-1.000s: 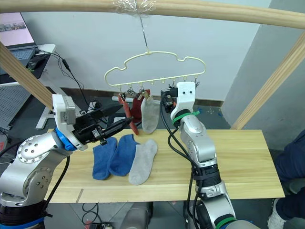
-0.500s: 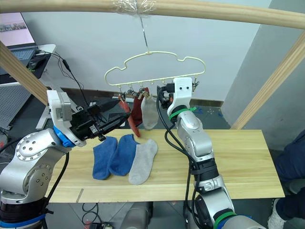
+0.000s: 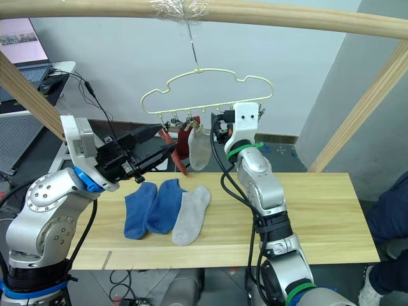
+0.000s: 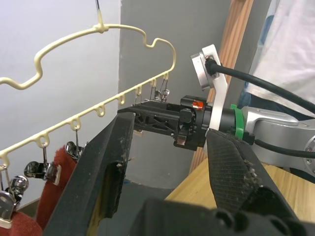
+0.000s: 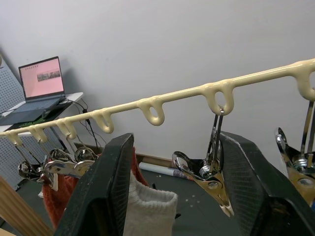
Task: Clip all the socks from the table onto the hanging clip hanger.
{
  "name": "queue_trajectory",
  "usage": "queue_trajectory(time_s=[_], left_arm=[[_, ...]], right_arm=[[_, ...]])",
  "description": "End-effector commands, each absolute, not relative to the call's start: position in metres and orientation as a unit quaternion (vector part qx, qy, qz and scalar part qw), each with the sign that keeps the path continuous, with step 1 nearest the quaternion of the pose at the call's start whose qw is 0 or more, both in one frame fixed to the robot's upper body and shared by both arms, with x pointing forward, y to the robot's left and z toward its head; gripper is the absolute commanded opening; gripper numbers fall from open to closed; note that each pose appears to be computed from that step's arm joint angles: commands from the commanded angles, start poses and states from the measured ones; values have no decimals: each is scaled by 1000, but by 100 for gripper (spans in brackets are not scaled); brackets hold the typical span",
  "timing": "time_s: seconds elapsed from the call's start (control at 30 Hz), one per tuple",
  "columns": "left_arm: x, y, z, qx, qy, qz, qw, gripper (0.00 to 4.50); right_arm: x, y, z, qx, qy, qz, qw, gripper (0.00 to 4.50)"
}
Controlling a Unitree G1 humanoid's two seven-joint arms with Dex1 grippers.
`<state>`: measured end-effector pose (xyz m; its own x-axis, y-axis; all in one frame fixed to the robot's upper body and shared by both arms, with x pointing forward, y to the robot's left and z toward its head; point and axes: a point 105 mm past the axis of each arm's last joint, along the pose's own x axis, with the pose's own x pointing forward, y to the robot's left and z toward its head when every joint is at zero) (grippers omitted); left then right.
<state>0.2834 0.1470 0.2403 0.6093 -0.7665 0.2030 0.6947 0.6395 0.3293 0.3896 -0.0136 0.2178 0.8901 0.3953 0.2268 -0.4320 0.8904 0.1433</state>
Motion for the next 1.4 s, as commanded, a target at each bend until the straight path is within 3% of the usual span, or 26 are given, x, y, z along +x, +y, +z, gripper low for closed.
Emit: queue_trajectory(time_s=[0.03, 1.3, 1.4], left_arm=[[281, 146, 249, 123, -185, -409, 885, 263], [278, 140, 259, 116, -204, -409, 882, 263], [278, 140, 259, 113, -203, -407, 883, 263]], right_arm=[[385, -4, 242, 110, -132, 234, 957, 270], [389, -3, 234, 98, -124, 231, 960, 270], [390, -4, 233, 98, -122, 229, 961, 211]])
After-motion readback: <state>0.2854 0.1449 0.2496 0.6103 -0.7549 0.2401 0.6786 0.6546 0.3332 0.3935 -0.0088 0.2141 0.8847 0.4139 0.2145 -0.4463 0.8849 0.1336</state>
